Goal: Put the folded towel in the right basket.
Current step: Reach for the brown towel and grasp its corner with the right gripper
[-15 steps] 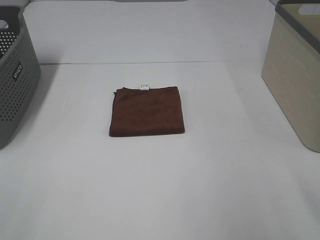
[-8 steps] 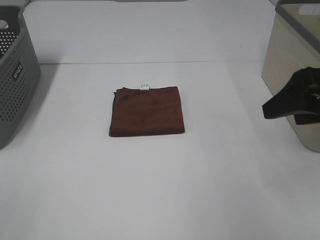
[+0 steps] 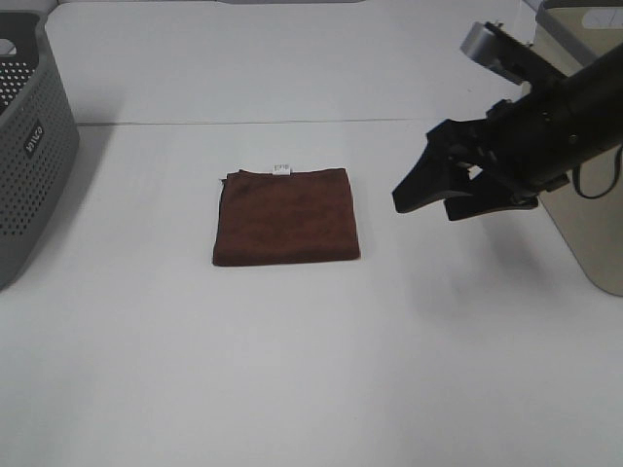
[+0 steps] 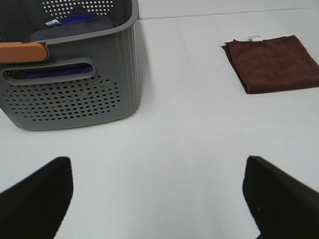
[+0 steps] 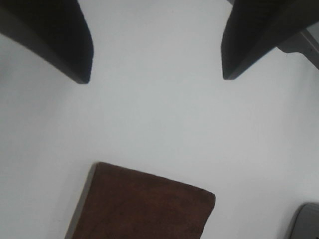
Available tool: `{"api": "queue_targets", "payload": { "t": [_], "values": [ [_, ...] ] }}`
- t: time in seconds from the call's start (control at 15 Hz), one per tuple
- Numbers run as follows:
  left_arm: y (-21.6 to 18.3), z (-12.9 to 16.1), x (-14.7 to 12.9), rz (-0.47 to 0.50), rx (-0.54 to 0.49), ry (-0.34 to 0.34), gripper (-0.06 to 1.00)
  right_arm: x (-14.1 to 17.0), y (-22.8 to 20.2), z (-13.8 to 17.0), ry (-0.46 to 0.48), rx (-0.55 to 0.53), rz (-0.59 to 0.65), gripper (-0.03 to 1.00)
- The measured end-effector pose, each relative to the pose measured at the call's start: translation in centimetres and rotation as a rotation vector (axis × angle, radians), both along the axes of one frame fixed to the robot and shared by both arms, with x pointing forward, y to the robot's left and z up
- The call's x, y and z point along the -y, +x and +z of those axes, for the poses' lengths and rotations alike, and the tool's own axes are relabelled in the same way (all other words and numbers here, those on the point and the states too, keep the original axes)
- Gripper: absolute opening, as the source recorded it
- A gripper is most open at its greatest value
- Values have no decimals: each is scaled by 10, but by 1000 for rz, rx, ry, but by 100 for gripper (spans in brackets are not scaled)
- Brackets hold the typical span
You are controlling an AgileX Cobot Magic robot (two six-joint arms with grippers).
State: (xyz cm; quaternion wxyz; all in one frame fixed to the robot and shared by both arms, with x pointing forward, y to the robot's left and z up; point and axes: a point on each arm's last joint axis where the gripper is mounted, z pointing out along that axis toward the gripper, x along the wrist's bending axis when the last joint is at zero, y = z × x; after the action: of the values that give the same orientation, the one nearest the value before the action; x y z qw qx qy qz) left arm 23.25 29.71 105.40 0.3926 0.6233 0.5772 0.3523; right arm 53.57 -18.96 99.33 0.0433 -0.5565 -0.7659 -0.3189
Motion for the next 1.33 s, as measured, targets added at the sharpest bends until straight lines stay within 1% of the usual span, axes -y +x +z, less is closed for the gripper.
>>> {"api": "queue_targets", "payload": {
  "t": [0.2,0.4,0.53,0.67,0.73,0.93,1.2,1.27,1.33],
  "values": [
    [0,0,0,0,0,0,88,-18,34,-4,20,-14,0,61],
    [0,0,0,0,0,0,88,-33,69,-17,48,-91,49,60],
    [0,0,0,0,0,0,88,-41,91,-34,63,-147,63,62],
    [0,0,0,0,0,0,88,-45,103,-49,67,-185,61,66],
    [0,0,0,0,0,0,88,-48,114,-64,69,-210,55,69],
    [0,0,0,0,0,0,88,-52,131,-89,59,-231,50,70],
    [0,0,0,0,0,0,88,-55,146,-112,54,-250,29,70],
    [0,0,0,0,0,0,88,-54,148,-124,45,-250,11,70],
    [0,0,0,0,0,0,88,-55,150,-124,51,-240,-1,70]
  ]
}}
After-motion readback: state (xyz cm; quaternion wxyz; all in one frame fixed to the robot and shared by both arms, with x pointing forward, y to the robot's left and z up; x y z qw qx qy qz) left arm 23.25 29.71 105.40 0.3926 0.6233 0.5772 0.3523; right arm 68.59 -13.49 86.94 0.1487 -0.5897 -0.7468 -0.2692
